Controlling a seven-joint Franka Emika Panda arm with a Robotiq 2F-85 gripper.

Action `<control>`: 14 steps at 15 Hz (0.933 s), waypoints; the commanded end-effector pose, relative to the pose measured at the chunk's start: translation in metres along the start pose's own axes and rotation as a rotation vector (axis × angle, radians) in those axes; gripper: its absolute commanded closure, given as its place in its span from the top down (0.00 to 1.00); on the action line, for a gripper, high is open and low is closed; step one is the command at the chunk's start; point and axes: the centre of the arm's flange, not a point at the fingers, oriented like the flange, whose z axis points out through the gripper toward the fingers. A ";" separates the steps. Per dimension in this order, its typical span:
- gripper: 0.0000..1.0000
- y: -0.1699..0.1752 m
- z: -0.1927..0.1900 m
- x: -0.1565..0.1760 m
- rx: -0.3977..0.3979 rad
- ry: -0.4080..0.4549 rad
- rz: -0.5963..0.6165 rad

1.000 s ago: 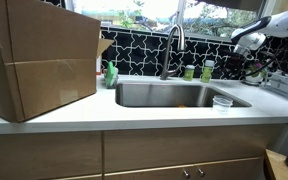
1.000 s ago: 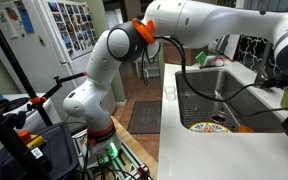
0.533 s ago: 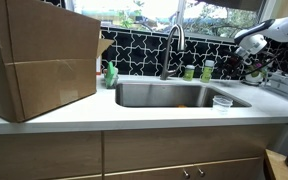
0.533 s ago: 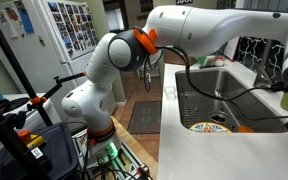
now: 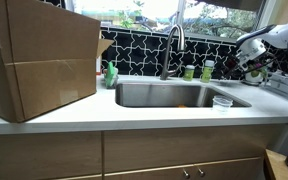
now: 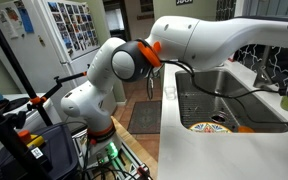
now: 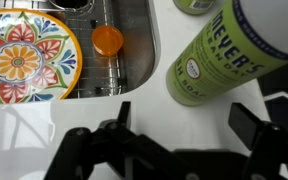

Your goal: Pour out the contents from the right bottle into the sink

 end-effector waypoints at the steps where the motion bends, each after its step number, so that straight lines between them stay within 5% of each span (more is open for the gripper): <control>1: 1.00 -0.021 0.008 0.011 0.016 -0.095 0.058; 14: 1.00 -0.036 0.042 0.023 0.061 -0.320 0.100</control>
